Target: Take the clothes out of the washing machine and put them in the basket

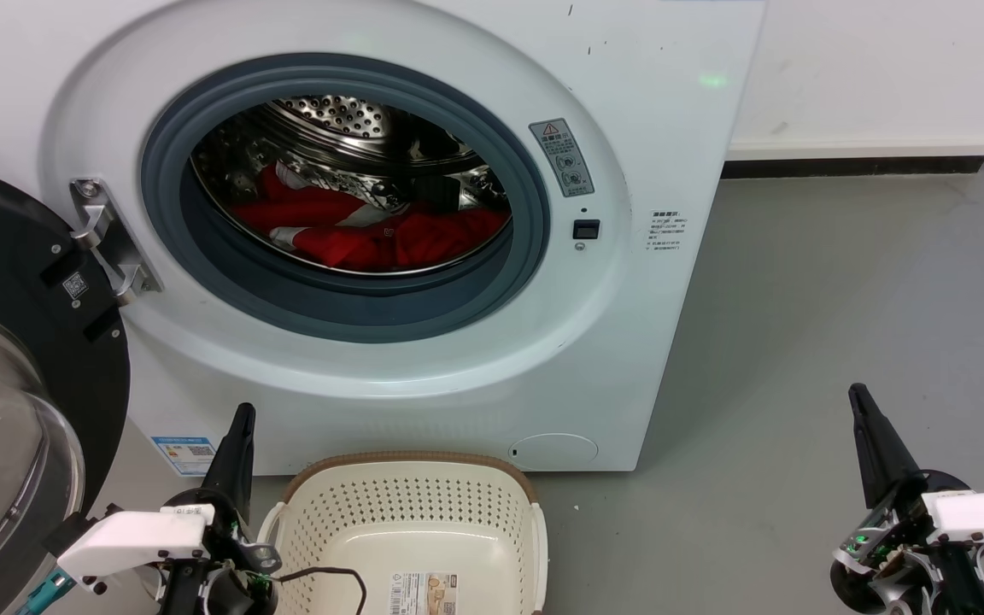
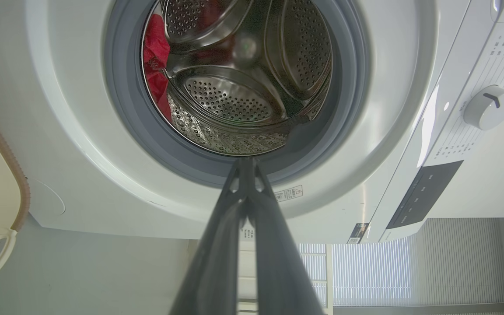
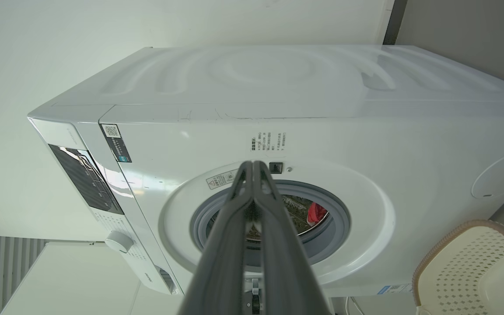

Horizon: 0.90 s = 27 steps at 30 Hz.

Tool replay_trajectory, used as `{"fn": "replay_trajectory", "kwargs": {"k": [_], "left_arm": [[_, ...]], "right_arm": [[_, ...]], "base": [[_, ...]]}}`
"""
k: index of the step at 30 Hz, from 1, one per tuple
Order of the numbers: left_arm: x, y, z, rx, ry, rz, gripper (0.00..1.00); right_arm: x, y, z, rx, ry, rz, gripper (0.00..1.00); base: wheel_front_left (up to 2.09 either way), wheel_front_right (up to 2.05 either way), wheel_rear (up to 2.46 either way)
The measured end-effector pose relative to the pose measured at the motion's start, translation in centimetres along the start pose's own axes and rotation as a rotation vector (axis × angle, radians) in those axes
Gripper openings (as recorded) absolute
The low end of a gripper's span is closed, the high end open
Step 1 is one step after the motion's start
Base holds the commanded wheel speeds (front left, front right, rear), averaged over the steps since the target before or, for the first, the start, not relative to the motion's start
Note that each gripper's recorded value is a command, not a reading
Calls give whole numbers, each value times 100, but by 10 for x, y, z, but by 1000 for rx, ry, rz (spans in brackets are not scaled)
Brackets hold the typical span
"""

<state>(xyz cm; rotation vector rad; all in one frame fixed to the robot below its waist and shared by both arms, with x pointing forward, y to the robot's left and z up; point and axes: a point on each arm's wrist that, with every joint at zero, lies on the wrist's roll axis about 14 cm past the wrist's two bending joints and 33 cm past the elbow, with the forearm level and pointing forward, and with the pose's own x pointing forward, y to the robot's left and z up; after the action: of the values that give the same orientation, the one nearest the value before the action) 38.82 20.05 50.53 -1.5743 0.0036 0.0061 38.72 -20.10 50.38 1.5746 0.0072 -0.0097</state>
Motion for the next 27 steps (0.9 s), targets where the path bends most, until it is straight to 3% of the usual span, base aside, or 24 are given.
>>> {"fn": "replay_trajectory", "kwargs": {"k": [27], "left_arm": [[0,0,0,0,0,0,0]], "right_arm": [[0,0,0,0,0,0,0]], "base": [[0,0,0]]}}
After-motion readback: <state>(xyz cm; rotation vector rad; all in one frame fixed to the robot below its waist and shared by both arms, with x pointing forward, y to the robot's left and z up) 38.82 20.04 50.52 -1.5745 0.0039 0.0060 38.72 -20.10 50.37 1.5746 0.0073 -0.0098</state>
